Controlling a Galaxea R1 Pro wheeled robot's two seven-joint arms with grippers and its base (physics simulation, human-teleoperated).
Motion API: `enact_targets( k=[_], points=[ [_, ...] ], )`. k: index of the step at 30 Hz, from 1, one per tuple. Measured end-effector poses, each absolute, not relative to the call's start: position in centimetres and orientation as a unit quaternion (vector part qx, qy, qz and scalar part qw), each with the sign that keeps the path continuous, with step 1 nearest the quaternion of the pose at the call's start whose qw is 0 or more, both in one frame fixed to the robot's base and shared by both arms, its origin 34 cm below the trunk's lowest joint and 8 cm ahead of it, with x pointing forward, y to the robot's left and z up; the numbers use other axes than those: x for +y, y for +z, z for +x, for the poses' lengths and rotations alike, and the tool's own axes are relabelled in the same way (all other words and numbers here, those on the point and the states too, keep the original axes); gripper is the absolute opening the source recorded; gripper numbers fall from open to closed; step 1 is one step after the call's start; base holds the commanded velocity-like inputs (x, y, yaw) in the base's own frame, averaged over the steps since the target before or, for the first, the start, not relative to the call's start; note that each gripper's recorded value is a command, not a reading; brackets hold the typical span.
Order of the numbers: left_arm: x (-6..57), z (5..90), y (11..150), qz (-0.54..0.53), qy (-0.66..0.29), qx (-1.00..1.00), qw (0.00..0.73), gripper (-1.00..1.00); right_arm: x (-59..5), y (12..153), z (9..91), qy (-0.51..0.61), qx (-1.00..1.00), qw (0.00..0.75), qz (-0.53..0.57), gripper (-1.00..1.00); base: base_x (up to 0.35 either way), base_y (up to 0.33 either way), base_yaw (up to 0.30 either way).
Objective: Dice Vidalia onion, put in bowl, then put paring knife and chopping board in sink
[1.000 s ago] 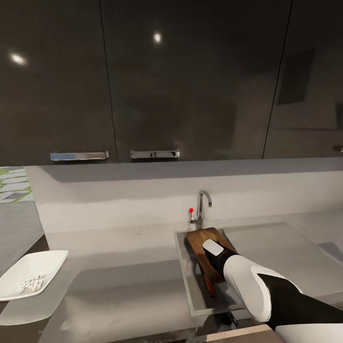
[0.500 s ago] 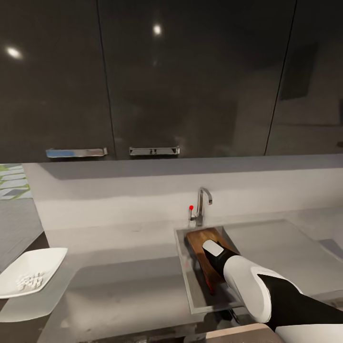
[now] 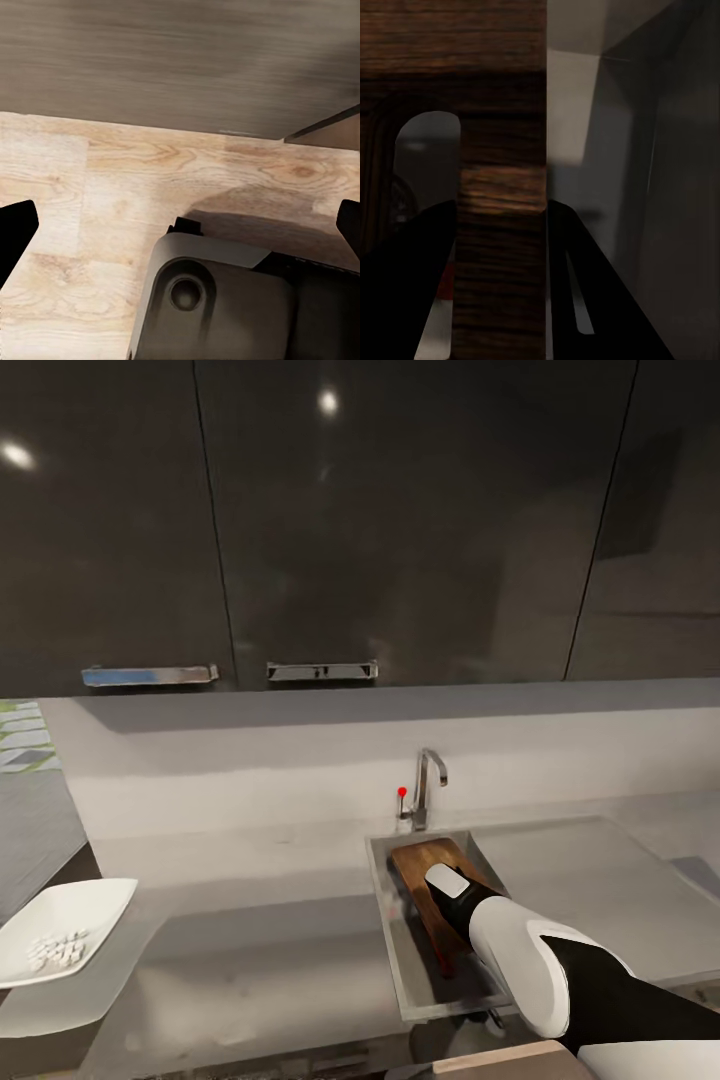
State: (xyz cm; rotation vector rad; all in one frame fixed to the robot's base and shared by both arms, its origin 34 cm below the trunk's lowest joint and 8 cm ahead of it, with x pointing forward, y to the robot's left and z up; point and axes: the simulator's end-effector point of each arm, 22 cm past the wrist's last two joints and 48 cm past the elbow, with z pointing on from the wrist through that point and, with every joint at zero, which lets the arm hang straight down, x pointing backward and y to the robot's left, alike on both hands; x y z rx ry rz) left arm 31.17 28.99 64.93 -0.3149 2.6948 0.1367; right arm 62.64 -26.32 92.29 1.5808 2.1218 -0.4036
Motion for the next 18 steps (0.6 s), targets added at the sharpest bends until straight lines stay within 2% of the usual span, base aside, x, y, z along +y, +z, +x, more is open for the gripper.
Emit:
enact_targets(
  k=[18],
  points=[
    [29.1,30.1,64.4,-0.113,0.052,0.973,0.197,1.0,-26.3,90.8,62.4,-0.155,0.775,0.219,0.573,-1.0,0.001,0.0,0.017]
  ],
)
